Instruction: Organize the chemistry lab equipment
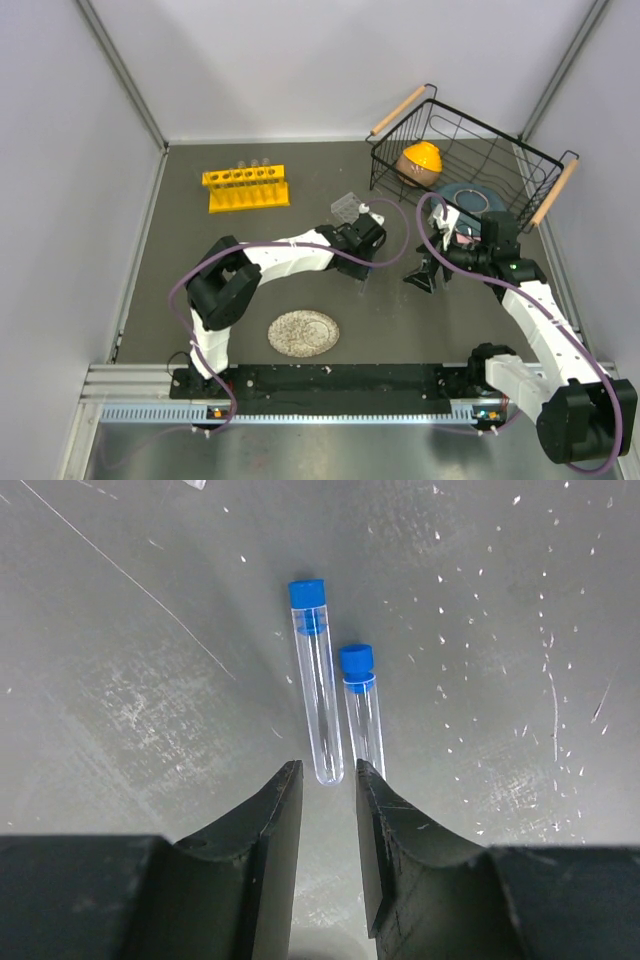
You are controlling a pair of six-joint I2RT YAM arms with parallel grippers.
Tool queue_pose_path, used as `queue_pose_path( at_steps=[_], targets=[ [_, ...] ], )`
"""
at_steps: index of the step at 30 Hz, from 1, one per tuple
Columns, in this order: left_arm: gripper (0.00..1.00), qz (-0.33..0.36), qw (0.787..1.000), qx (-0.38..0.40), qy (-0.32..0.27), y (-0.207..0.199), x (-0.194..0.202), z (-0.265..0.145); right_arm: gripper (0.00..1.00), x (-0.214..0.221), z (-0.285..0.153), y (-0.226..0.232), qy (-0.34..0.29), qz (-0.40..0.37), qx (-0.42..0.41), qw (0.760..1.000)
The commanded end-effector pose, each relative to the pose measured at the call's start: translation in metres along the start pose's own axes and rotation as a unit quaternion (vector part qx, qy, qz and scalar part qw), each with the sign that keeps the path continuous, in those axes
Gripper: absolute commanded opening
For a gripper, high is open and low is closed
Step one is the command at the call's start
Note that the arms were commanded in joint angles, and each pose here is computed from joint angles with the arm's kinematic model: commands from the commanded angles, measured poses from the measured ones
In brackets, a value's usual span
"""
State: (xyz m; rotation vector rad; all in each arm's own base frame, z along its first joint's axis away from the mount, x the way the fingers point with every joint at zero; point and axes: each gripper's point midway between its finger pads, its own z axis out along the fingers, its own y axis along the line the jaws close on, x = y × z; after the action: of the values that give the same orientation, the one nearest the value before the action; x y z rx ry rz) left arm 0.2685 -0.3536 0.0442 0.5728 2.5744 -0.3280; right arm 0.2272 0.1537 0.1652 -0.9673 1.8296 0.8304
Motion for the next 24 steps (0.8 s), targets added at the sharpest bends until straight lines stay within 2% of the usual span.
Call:
queue_pose_path(
  at_steps=[1,24],
  targets=[
    [0.34,0.006,1.0,-0.009,-0.021,-0.001,-0.018,-0.008,0.99,-0.026,-0.007,-0.004,-0.025,-0.04,0.007,0.999],
    [0.32,0.021,0.999,-0.026,-0.002,0.002,-0.015,0.007,0.99,-0.025,-0.007,-0.004,-0.025,-0.039,0.007,0.999]
  ],
)
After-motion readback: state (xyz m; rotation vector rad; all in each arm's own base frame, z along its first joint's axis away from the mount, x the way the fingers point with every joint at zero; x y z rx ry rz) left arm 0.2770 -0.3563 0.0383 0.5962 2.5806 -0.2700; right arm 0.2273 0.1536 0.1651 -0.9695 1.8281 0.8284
